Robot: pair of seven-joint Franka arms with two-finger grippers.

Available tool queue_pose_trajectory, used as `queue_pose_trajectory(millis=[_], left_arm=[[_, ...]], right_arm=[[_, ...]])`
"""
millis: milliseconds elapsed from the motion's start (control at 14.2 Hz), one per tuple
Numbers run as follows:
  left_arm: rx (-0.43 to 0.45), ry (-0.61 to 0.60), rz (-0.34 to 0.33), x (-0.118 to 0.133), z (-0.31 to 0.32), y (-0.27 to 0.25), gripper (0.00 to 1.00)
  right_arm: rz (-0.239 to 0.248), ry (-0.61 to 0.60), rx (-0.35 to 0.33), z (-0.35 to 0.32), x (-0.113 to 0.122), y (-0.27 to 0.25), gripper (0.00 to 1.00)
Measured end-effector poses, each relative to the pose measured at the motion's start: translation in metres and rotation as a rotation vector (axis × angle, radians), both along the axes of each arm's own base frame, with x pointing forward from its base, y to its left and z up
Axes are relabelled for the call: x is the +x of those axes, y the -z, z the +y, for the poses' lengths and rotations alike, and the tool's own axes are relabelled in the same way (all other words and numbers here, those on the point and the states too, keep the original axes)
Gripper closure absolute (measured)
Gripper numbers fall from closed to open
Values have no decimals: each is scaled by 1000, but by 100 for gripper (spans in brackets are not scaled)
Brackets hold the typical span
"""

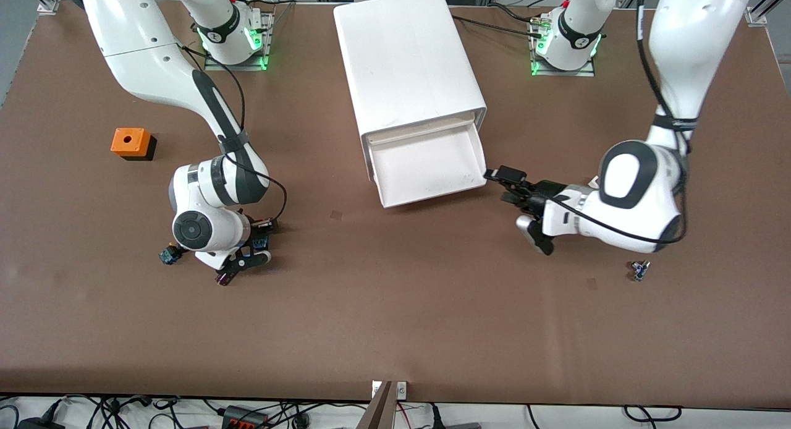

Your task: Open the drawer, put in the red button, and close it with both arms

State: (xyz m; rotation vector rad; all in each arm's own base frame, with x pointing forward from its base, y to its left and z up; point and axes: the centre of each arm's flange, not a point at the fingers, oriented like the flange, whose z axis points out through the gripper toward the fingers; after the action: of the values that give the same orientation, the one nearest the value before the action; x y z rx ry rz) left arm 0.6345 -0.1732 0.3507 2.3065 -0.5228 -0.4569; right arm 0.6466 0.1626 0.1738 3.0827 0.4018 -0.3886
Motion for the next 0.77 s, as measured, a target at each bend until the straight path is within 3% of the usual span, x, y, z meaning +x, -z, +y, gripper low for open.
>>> queue_pose_trajectory(millis=[211, 562, 773], left_arm=[[257, -30, -13, 14, 25, -44, 0], [680, -66, -141, 30, 57, -74, 0], [741, -131, -192, 40, 73, -99, 0]], right_arm=[[-11, -12, 4, 8, 2, -4, 67], [-147, -38, 40, 36, 35, -69, 67], [-235, -66, 69, 58, 47, -148, 67]])
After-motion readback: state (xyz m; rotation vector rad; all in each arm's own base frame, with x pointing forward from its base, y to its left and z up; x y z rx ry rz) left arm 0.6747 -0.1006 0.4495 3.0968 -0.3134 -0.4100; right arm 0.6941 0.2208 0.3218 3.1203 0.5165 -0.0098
